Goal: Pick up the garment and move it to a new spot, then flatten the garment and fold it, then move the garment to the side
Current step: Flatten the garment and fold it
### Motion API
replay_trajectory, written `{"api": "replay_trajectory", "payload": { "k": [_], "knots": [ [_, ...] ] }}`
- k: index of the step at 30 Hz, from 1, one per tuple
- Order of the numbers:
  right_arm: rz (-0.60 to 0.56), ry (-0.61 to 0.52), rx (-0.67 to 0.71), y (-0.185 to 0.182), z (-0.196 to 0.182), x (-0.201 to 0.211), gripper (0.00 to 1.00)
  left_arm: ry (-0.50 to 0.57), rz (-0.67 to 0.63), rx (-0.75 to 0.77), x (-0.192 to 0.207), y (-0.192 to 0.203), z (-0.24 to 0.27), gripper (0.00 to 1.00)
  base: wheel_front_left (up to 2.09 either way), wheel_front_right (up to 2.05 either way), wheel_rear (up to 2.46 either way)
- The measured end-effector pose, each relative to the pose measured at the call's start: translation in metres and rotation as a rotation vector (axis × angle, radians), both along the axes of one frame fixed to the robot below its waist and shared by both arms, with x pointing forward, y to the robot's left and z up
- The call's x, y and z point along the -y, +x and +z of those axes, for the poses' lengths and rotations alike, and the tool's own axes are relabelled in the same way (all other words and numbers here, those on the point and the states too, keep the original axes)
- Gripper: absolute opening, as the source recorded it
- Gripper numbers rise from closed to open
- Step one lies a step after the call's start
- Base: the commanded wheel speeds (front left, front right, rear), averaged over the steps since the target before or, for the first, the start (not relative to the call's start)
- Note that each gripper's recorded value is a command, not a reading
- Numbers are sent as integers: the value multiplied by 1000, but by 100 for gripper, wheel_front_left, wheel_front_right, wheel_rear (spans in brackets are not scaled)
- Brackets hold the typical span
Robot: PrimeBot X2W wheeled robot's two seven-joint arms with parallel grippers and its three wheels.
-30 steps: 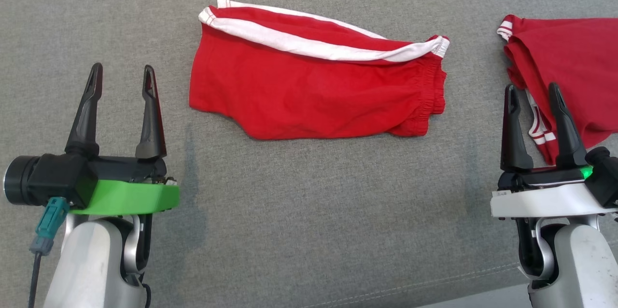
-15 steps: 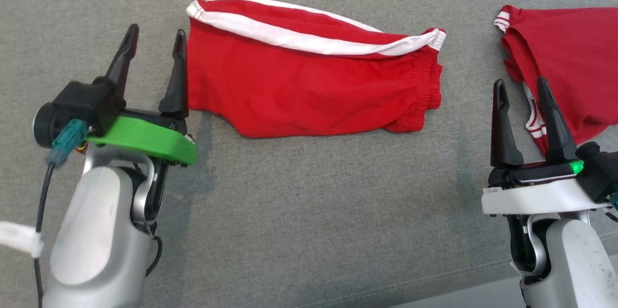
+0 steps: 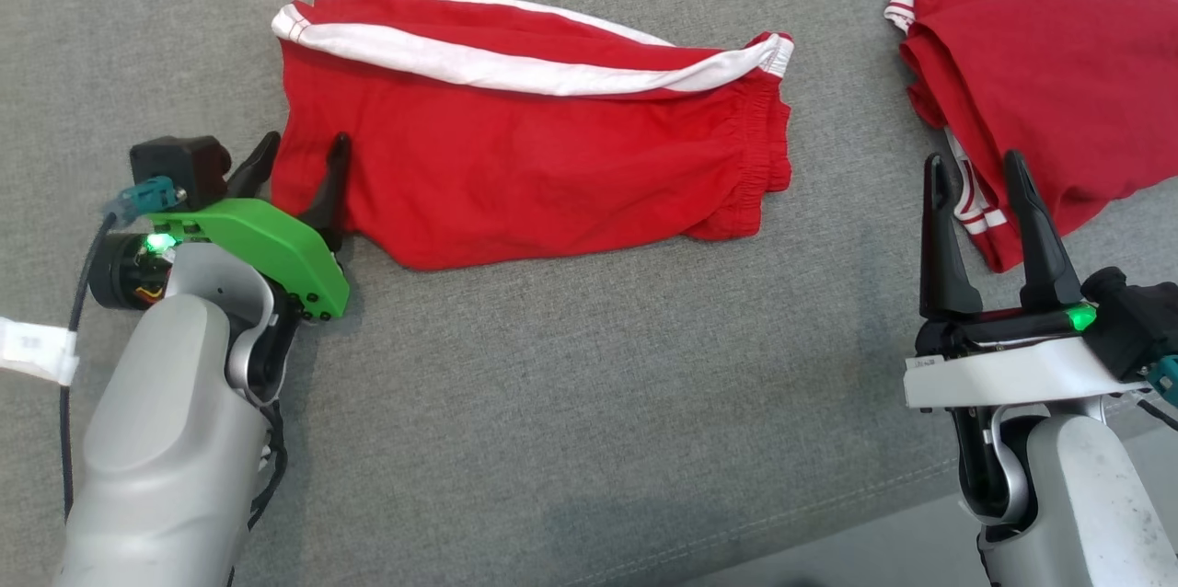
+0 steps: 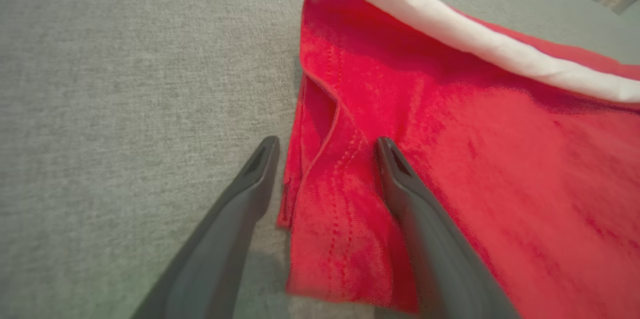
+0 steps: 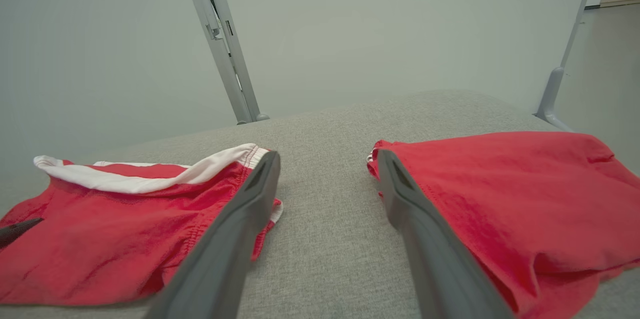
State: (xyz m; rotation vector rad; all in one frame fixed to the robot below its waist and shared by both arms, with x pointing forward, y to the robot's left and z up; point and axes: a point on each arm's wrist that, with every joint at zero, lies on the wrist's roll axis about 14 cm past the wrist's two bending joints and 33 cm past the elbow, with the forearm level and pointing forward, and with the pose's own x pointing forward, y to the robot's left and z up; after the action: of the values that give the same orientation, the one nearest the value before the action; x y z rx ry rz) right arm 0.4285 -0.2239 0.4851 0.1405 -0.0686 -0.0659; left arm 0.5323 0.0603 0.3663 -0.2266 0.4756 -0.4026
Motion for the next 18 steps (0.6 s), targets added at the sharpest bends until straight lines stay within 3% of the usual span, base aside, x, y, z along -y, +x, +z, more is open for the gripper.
{"api": "replay_trajectory", "payload": {
  "k": [3, 4, 5, 6, 18],
  "knots": [
    [-7, 9, -1, -1, 0, 2, 100, -6, 3, -61, 1, 0, -10, 100, 0, 0, 0],
    [-8, 10, -2, -1, 0, 2, 100, -12, 6, -72, 1, 1, -11, 87, 0, 0, 0],
    [-9, 11, -1, -2, 0, 3, 100, -20, 7, -87, 2, 0, -12, 30, 0, 0, 0],
    [-10, 15, 1, -2, 0, 3, 100, -25, 7, -101, 3, -1, -13, 0, 0, 0, 0],
    [-1, 28, 16, -1, 5, -1, 100, -189, 83, -131, -1, -20, -3, 0, 0, 0, 0]
  ]
}}
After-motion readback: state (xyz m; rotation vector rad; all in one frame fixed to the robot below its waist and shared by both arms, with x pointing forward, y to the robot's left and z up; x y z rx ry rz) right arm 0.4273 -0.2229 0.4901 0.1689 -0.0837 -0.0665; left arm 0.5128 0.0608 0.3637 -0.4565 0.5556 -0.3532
